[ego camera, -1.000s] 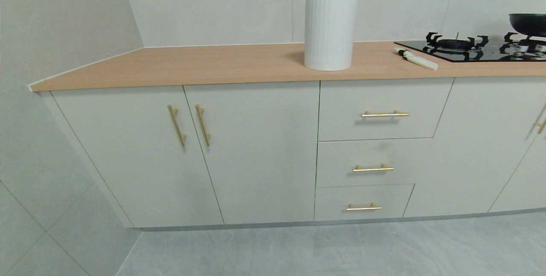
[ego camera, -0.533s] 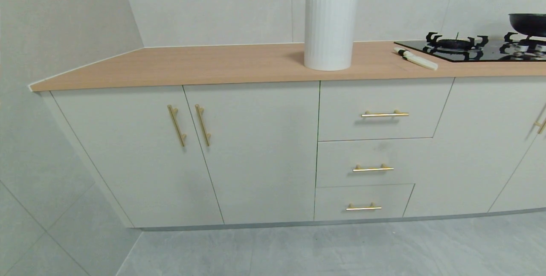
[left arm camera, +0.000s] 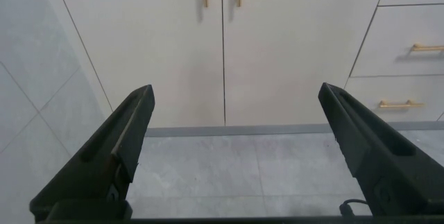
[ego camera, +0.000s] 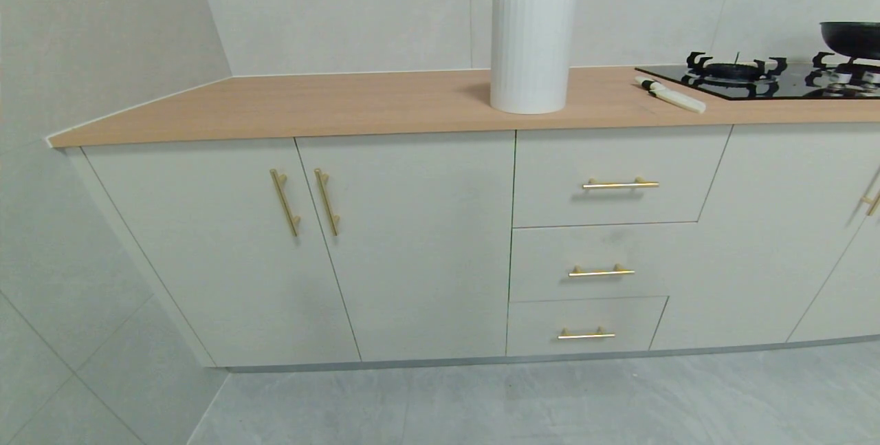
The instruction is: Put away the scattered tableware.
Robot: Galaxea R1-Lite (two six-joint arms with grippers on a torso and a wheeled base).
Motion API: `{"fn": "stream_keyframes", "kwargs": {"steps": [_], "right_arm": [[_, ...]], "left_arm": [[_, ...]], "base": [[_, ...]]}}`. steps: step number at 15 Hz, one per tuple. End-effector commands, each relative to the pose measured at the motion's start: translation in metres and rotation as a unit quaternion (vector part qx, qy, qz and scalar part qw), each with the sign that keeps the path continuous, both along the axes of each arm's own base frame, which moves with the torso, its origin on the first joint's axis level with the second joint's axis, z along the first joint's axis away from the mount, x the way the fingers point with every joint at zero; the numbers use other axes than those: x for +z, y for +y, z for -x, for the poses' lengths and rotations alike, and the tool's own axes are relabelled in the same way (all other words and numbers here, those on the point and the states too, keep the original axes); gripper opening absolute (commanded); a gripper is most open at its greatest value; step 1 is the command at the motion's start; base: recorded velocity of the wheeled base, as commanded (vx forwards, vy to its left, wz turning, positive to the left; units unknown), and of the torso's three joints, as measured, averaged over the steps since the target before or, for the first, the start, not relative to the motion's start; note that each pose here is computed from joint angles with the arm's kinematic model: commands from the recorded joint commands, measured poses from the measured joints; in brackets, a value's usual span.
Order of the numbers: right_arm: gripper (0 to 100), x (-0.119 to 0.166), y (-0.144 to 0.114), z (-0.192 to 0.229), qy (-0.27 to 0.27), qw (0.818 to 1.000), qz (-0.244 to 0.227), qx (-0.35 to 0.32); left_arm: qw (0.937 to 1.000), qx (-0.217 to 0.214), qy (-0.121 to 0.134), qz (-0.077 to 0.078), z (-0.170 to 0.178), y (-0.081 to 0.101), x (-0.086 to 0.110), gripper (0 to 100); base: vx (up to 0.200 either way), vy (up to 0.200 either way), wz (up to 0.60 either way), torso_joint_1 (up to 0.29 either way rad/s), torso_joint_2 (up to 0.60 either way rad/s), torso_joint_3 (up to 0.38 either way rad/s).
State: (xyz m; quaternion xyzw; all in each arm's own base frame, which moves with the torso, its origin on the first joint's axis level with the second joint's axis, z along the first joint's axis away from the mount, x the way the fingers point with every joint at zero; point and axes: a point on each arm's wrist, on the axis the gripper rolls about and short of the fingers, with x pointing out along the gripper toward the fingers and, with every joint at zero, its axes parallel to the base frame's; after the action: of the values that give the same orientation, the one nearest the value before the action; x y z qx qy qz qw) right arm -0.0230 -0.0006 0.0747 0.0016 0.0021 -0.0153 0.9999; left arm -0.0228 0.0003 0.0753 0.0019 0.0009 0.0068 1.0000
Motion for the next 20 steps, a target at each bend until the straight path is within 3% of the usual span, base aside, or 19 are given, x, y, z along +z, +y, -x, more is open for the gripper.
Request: {"fn": "stream_keyframes", "kwargs": {"steps": [1, 7, 9, 20], "right_arm": [[100, -0.0002, 0.0, -0.0002, 0.002, 1.0, 0.0, 0.0], [100, -0.0002, 0.0, -0.0002, 0.002, 1.0, 0.0, 0.0], [100, -0.0002, 0.0, -0.0002, 0.002, 1.0, 0.0, 0.0], [100, -0.0002, 0.0, -0.0002, 0.002, 1.0, 0.0, 0.001]], "left_arm": [[1.0, 0.0, 0.001, 0.0, -0.0001, 0.0, 0.0001, 100], [1.0, 0.0, 0.0, -0.006, 0.0, 0.0, 0.0, 100], [1.0, 0.0, 0.001, 0.0, -0.0001, 0.0, 0.0001, 100], [1.0, 0.0, 0.001, 0.0, -0.0001, 0.0, 0.0001, 100]], "base": [[0.0, 0.0, 0.0, 0.0, 0.0, 0.0], [0.0, 0.0, 0.0, 0.0, 0.0, 0.0], [0.2, 0.0, 0.0, 0.002, 0.0, 0.002], [0.2, 0.0, 0.0, 0.004, 0.0, 0.0]]}}
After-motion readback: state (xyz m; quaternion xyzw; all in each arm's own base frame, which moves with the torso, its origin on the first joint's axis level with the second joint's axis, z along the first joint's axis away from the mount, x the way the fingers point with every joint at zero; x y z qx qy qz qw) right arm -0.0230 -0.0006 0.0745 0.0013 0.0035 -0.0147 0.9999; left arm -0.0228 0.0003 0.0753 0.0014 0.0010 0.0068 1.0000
